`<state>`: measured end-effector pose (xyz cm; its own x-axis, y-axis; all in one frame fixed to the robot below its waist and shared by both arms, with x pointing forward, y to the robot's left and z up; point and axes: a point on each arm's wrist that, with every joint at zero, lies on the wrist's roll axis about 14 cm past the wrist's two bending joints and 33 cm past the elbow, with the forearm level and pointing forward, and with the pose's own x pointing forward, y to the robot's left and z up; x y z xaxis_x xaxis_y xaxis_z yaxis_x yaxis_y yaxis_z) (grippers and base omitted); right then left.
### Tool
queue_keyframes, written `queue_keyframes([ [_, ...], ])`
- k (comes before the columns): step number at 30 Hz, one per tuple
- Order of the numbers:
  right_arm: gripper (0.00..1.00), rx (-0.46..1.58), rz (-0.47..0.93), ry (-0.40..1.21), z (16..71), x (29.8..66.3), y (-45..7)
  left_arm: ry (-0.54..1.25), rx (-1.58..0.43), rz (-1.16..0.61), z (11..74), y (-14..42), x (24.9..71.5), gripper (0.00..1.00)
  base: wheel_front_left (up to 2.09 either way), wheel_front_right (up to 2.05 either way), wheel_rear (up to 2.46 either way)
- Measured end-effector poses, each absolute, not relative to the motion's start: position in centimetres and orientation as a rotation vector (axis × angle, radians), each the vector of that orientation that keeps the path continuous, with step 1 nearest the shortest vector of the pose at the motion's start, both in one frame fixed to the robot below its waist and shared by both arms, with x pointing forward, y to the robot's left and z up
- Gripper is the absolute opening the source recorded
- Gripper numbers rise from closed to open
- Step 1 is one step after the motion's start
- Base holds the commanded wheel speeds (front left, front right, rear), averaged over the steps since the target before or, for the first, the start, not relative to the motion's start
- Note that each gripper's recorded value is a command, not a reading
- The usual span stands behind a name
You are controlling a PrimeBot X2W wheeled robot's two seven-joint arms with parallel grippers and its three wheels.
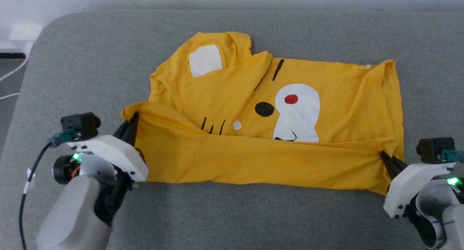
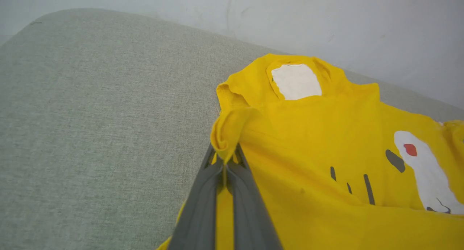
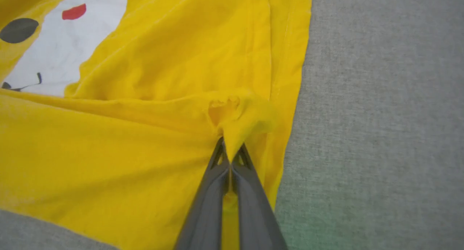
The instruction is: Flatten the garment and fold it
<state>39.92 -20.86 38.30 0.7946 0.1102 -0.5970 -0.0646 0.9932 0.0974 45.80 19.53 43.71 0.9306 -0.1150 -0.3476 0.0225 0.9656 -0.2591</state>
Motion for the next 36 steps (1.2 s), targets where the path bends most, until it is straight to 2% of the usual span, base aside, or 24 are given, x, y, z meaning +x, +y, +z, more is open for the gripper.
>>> queue_keyframes([
  [1, 0.36, 0.074, 0.096, 0.650, 37.9, 40.2, -20.7, 0.404, -0.270, -0.082, 42.5, 19.0, 45.9, 0.00, 0.00, 0.00, 0.00],
  [2, 0.47, 0.074, 0.097, 0.651, 37.8, 40.3, -20.7, 0.422, -0.279, -0.086, 41.9, 18.8, 45.9, 0.07, 0.00, 0.00, 0.00],
  [3, 0.69, 0.074, 0.097, 0.648, 37.7, 40.4, -20.7, 0.438, -0.296, -0.086, 41.3, 18.7, 45.8, 0.38, 0.00, 0.00, 0.00],
  [4, 1.00, 0.067, 0.100, 0.644, 37.7, 40.5, -20.7, 0.452, -0.308, -0.088, 40.9, 18.5, 45.8, 0.87, 0.00, 0.00, 0.00],
  [5, 1.00, 0.053, 0.104, 0.639, 37.7, 40.6, -20.7, 0.461, -0.315, -0.090, 40.6, 18.4, 45.7, 1.00, 0.00, 0.00, 0.00],
  [12, 1.00, 0.056, 0.114, 0.508, 39.6, 40.2, -20.0, 0.434, -0.311, -0.095, 41.5, 19.0, 45.8, 1.00, 0.00, 0.00, 0.00],
  [21, 1.00, 0.106, 0.071, 0.200, 46.7, 39.0, -19.7, 0.373, -0.248, -0.121, 46.7, 21.6, 45.6, 1.00, 0.00, 0.00, 0.00],
  [27, 1.00, 0.111, 0.051, 0.101, 49.8, 37.4, -19.5, 0.568, -0.171, -0.170, 45.7, 21.8, 42.9, 1.00, 0.00, 0.00, 0.00],
  [36, 1.00, 0.130, 0.045, 0.098, 50.4, 36.5, -19.1, 0.906, -0.138, -0.186, 39.9, 20.7, 38.7, 1.00, 0.00, 0.00, 0.00],
])
